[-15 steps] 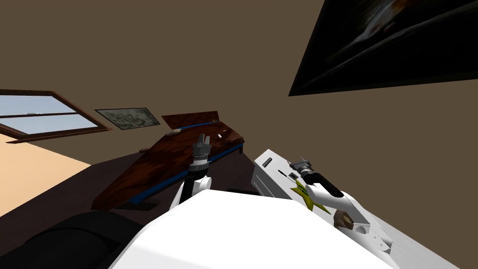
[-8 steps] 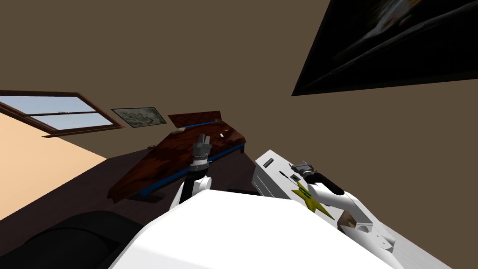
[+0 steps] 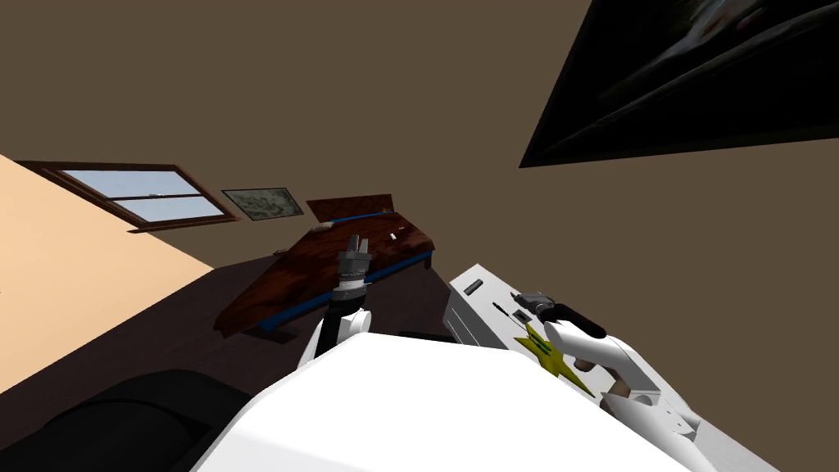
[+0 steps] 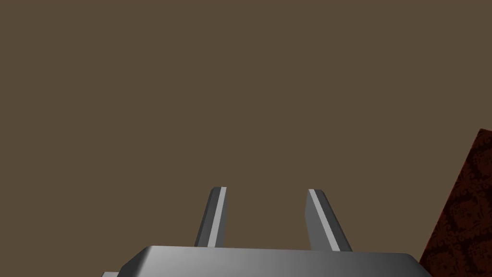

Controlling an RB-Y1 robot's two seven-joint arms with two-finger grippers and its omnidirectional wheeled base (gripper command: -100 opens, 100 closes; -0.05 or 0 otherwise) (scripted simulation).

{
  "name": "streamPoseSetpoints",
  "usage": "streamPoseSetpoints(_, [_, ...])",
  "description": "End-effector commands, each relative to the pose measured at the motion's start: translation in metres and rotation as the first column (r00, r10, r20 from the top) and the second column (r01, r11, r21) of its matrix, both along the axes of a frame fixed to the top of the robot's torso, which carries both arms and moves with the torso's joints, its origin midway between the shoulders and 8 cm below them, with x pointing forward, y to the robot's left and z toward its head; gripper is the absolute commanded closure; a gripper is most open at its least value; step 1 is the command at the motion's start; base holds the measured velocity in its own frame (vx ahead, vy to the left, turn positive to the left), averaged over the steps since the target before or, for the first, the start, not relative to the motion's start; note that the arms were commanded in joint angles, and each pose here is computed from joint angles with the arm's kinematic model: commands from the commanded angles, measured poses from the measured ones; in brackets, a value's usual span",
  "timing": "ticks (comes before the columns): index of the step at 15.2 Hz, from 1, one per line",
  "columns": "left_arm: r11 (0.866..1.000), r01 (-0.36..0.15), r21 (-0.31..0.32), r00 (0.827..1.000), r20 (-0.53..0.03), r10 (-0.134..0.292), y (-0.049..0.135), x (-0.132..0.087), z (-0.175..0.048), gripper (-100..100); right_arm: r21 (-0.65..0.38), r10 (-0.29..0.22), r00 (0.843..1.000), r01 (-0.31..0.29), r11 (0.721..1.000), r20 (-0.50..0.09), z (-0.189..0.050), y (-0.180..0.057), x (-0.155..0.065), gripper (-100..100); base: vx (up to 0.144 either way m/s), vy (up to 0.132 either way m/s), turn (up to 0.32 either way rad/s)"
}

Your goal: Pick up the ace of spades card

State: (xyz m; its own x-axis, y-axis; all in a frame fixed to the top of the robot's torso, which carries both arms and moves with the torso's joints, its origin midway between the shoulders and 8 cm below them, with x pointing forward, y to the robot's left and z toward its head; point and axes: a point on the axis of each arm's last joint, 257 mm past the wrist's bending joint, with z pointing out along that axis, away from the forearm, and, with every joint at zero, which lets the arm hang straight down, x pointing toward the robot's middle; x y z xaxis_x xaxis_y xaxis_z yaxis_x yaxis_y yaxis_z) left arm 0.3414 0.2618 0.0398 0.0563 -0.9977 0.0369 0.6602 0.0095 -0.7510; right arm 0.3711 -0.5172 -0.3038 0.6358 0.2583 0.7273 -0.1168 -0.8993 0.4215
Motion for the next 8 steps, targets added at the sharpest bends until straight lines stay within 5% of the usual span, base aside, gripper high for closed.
streamPoseSetpoints(1, [1.0, 0.0, 0.0, 1.0, 0.0, 0.0, 0.0, 0.0, 0.0, 0, 0.057, -0.048, 0.999, 0.049, 0.997, -0.024, -0.01, -0.006, -0.006, -100, -0.011, -0.019, 0.145])
streamPoseSetpoints(8, [1.0, 0.0, 0.0, 1.0, 0.0, 0.0, 0.0, 0.0, 0.0, 0, 0.202, -0.18, 0.98, 0.195, 0.96, -0.089, -0.034, -0.019, -0.025, -100, -0.019, -0.024, 0.092])
